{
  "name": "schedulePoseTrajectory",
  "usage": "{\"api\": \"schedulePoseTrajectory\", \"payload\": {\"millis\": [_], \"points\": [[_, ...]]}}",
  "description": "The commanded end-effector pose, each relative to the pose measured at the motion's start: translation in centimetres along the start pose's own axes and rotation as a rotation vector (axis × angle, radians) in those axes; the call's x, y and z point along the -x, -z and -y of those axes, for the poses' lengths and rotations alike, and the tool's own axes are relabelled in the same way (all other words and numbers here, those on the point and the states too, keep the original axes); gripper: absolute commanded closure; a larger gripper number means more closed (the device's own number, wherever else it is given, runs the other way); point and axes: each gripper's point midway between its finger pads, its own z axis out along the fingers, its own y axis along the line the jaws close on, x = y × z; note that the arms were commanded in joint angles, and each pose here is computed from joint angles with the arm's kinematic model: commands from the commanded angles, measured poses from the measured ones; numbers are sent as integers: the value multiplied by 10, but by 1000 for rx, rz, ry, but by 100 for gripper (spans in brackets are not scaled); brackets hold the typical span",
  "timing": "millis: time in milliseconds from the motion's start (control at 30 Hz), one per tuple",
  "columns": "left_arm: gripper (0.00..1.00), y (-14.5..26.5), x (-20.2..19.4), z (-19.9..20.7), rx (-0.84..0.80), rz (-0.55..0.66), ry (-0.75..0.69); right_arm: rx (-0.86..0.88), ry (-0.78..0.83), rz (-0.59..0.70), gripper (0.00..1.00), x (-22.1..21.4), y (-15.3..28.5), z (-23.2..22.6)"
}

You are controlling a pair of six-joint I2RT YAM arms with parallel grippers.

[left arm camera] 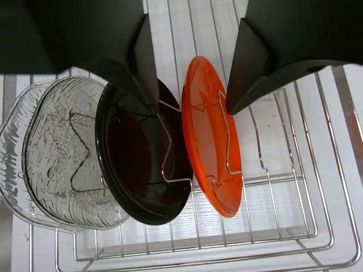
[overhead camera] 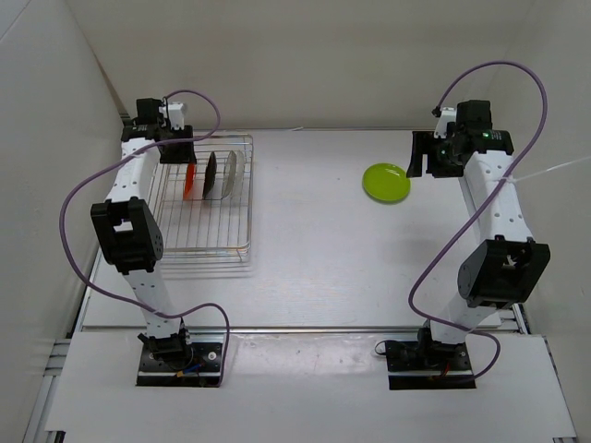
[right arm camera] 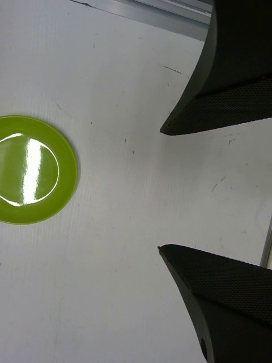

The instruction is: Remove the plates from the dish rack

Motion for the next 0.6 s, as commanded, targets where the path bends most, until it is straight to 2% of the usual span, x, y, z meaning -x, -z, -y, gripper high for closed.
{"api": "schedulePoseTrajectory", "payload": {"millis": [0,200,267,333,400,433,567], "points": [[44,9,9,3,-19,22,-4,8,27,61,19,10,16,-5],[44,-1,-4,-2,-3,-27,6,8,18,61,19,10,16,-6],[47,-1,-4,-2,-3,-27,-4,8,18,61,19,10,16,-6],[56,-2,-4,0,5,-29,-11,8,18,61,19,10,16,-6],[61,-5,-7,-2,13,-39,-9,8,18,61,19,10,16,-6],[71,-7,-5,-3,14,-36,-10,8,18,61,19,10,16,-6],[84,-7,-7,2,7,-47,-5,7,20,70,19,13,16,-5]]}}
